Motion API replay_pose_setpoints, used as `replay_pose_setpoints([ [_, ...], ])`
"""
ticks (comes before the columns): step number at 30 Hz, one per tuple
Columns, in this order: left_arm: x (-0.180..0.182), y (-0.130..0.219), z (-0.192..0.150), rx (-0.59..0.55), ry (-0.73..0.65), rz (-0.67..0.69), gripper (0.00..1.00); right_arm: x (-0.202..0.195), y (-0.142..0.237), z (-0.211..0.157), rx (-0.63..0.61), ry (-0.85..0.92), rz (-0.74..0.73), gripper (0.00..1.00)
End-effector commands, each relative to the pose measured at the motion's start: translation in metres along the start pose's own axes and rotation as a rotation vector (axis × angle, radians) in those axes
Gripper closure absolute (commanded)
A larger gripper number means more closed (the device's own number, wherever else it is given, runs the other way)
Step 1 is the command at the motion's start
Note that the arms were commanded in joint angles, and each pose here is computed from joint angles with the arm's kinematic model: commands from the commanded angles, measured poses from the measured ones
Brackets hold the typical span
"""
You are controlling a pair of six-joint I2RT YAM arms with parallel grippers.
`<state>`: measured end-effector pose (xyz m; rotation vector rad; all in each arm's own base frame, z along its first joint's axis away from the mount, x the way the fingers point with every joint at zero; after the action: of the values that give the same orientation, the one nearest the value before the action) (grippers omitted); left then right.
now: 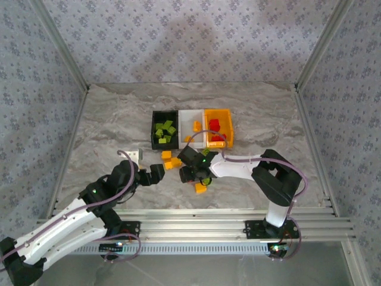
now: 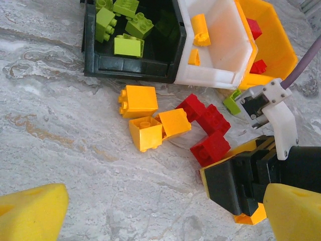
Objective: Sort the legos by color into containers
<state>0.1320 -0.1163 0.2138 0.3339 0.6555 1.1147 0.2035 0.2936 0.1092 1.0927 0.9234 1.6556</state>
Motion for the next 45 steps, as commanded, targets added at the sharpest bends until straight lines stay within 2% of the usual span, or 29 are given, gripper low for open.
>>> replay_pose_setpoints([
  [1, 0.003, 0.002, 0.000, -0.012, 0.005, 0.021, 0.00, 0.004, 0.003, -0.002, 0.012, 0.019, -0.010, 0.48],
  [5, 0.004, 0.001, -0.001, -0.012, 0.007, 0.031, 0.00, 0.011, 0.020, 0.003, -0.029, 0.051, 0.061, 0.59],
  [8, 0.005, 0.001, -0.002, -0.014, 0.011, 0.033, 0.00, 0.014, 0.041, 0.009, -0.078, 0.051, 0.109, 0.64],
  [13, 0.006, -0.002, -0.006, -0.025, 0.027, 0.017, 0.00, 0.002, 0.082, 0.028, -0.163, 0.001, 0.150, 0.66],
  [17, 0.007, -0.003, -0.008, -0.031, 0.031, 0.018, 0.00, -0.028, 0.105, 0.059, -0.249, -0.088, 0.105, 0.66],
  [21, 0.007, -0.003, -0.007, -0.033, 0.034, 0.018, 0.00, -0.067, 0.104, 0.097, -0.297, -0.229, 0.032, 0.66],
  [23, 0.007, -0.003, -0.008, -0.029, 0.037, 0.019, 0.00, -0.081, 0.097, 0.112, -0.281, -0.287, -0.024, 0.67],
  [28, 0.010, -0.005, -0.011, -0.021, 0.049, 0.033, 0.00, -0.097, 0.077, 0.148, -0.296, -0.353, -0.109, 0.67],
  [32, 0.010, -0.005, -0.011, -0.012, 0.053, 0.033, 0.00, -0.109, 0.061, 0.164, -0.288, -0.402, -0.160, 0.64],
  [36, 0.010, -0.004, -0.011, -0.010, 0.056, 0.036, 0.00, -0.110, 0.055, 0.179, -0.296, -0.417, -0.168, 0.45],
  [41, 0.009, -0.003, -0.009, -0.009, 0.055, 0.033, 0.00, -0.103, 0.078, 0.190, -0.372, -0.417, -0.129, 0.37],
  [45, 0.008, -0.004, -0.008, -0.008, 0.046, 0.031, 0.00, -0.095, 0.103, 0.175, -0.410, -0.399, -0.074, 0.36],
])
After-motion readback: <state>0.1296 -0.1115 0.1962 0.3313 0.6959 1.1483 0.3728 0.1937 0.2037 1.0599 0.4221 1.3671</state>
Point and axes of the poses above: each hand's point on the last joint's axis, 136 mm out from that joint toward the fingers, its own y axis back along the fingers, its own x axis along the line the jaws close on, z = x × y, the point moved 9 cm from there along y, back along the fingers, and after that the axes turned 10 degrees about -y, right-handed, at the moved point
